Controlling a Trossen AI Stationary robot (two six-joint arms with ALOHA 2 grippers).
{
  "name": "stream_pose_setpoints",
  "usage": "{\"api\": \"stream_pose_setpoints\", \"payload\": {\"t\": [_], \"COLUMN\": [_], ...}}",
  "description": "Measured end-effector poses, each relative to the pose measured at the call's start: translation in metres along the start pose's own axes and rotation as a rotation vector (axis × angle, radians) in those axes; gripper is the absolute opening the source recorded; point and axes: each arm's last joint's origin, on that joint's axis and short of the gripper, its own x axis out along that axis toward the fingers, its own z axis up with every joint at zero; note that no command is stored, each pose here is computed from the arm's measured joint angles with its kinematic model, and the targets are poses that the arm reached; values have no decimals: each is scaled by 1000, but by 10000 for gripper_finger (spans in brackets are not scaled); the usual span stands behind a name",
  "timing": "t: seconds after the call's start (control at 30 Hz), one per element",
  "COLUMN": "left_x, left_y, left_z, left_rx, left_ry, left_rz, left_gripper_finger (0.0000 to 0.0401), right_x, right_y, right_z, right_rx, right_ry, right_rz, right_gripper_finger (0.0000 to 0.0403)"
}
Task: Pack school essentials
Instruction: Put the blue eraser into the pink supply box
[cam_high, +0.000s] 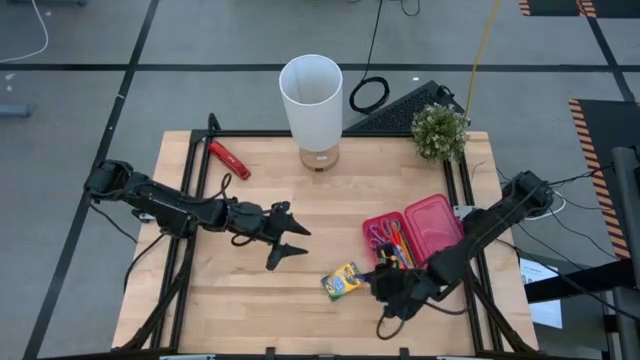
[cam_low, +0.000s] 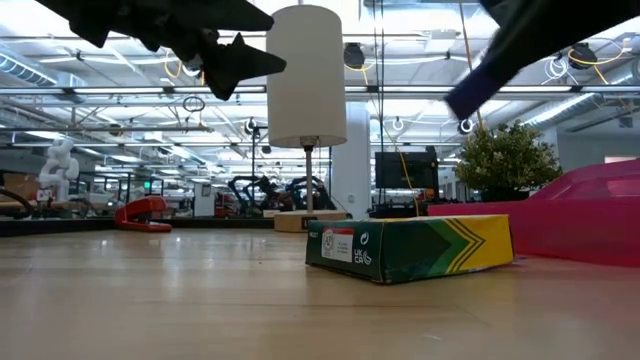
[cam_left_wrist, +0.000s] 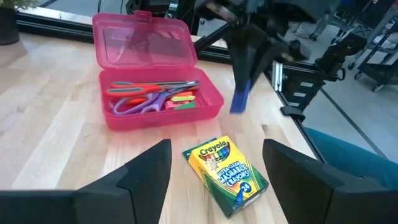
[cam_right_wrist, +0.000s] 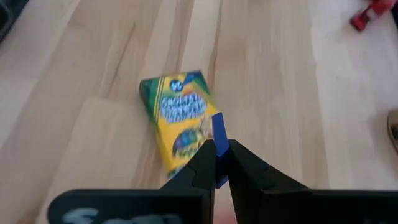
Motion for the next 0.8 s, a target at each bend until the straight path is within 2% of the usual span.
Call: {"api": "stream_pose_setpoints", "payload": {"t": [0.2,0.4,0.6,0.8], "left_x": [0,0,0,0], "left_y": [0,-3,-5,-5], "left_z": [0,-1,-1,-1], "left_rx": [0,-16,-14,-14], "left_ry": [1,6,4,1], "left_rz": [-1,-9,-17,-8], "left_gripper_finger": [255,255,255,255], "right_x": [-21,-26,-27,-13], "right_y": [-1,-3,-6,-14], "right_z": [-14,-32,-39,-47], "right_rx": [105,175,196,210], "right_ry": [90,266,332,377], "right_rz": [-12,-37,-70,-79], "right_gripper_finger": [20,20,20,20]}}
